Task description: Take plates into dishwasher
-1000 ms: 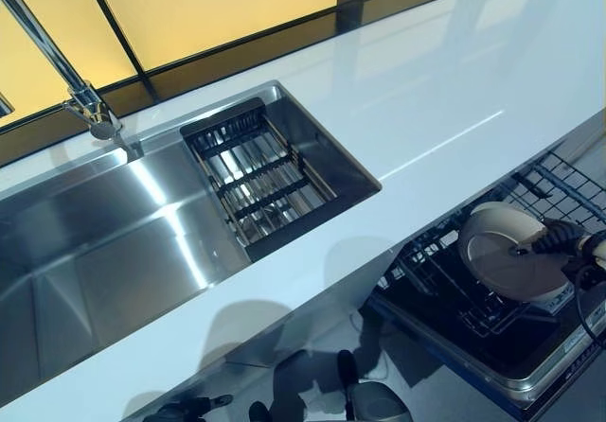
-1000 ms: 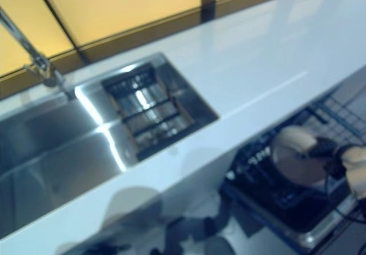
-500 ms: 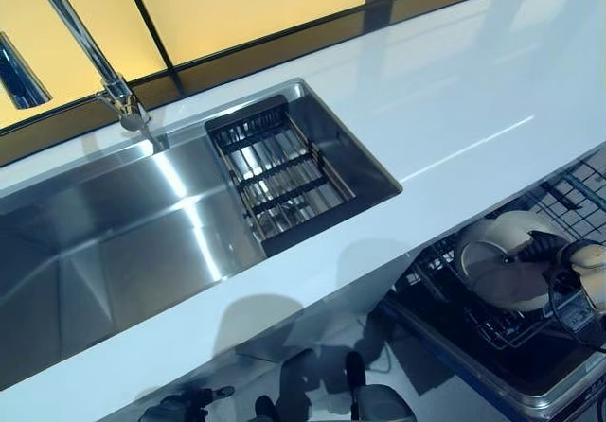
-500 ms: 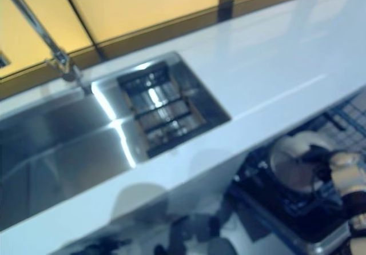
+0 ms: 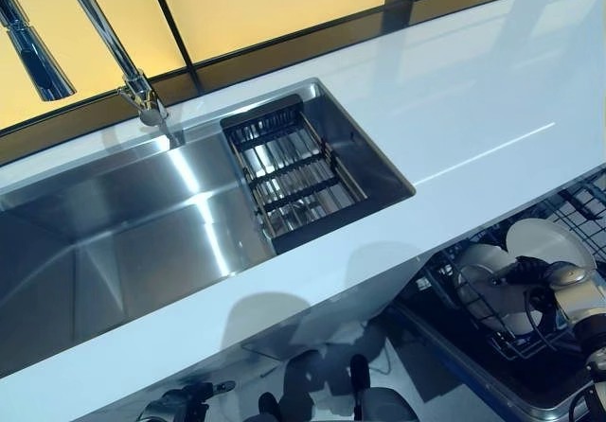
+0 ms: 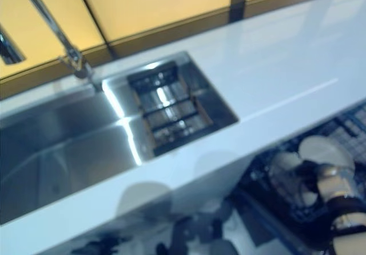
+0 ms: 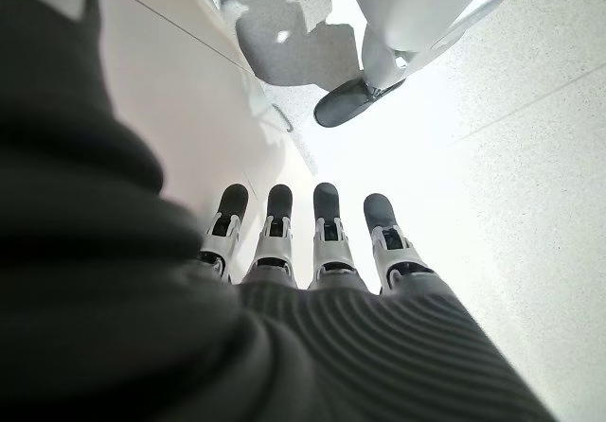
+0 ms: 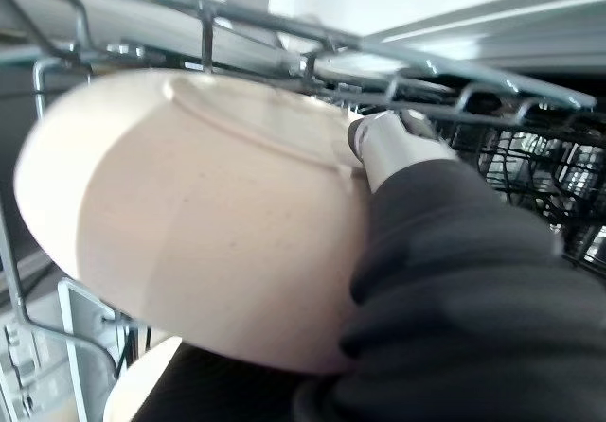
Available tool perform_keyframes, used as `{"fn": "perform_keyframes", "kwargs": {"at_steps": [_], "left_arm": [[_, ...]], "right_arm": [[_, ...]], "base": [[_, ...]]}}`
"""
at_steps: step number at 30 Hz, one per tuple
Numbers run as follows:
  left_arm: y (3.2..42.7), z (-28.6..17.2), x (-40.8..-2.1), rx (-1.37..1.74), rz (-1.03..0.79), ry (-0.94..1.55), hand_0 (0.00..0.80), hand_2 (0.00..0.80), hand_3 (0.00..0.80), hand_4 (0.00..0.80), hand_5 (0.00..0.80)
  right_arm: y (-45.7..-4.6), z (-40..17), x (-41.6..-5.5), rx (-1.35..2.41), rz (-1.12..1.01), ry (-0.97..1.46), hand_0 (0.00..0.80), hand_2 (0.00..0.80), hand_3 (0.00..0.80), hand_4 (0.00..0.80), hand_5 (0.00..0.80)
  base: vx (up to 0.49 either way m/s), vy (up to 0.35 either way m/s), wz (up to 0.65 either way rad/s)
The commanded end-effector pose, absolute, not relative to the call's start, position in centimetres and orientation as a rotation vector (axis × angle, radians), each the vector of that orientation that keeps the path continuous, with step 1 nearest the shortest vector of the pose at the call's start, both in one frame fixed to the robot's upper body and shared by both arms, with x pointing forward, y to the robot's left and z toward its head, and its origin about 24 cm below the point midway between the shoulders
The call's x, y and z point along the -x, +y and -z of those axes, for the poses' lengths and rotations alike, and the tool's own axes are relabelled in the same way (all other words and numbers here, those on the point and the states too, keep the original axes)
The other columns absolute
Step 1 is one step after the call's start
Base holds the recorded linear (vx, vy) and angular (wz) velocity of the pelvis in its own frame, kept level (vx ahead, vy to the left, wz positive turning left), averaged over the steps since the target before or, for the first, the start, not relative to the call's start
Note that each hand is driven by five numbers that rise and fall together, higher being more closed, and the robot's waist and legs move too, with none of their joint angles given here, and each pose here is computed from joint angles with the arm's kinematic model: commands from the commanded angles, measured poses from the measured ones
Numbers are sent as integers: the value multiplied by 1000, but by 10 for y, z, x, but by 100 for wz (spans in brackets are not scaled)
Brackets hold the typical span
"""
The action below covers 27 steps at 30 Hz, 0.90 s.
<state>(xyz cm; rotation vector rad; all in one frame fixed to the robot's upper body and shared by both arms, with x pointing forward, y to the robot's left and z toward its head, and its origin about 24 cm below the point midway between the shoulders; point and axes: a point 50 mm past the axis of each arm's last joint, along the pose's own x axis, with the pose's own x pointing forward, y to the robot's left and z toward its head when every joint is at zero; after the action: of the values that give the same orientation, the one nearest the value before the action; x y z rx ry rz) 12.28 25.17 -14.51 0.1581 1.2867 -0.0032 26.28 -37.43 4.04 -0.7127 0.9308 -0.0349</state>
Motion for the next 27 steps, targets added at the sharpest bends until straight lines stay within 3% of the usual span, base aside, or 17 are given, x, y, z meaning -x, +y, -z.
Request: {"fn": "perform_keyframes", "kwargs": {"at_steps": [1, 13, 14, 15, 27], "left_arm": [[270, 134, -141, -280, 20, 1262, 0, 0, 0, 0, 0], [268, 133, -145, -286, 25, 1258, 0, 0, 0, 0, 0], [267, 133, -145, -285, 25, 1258, 0, 0, 0, 0, 0], [267, 133, -145, -284, 25, 1258, 0, 0, 0, 0, 0], [276, 129, -145, -266, -29, 1259, 0, 0, 0, 0, 0]], "right_arm": [[-360, -34, -277, 736, -1, 923, 800, 800, 800, 800, 800], [-355, -16, -271, 727, -15, 952, 800, 800, 800, 800, 800], [-355, -18, -271, 726, 3, 948, 166, 166, 166, 166, 166], [-356, -19, -271, 723, 8, 945, 0, 0, 0, 0, 0], [-372, -75, -277, 850, -6, 908, 0, 0, 0, 0, 0]], "base": [[0, 0, 0], [0, 0, 0], [0, 0, 0], [0, 0, 0], [0, 0, 0]]}}
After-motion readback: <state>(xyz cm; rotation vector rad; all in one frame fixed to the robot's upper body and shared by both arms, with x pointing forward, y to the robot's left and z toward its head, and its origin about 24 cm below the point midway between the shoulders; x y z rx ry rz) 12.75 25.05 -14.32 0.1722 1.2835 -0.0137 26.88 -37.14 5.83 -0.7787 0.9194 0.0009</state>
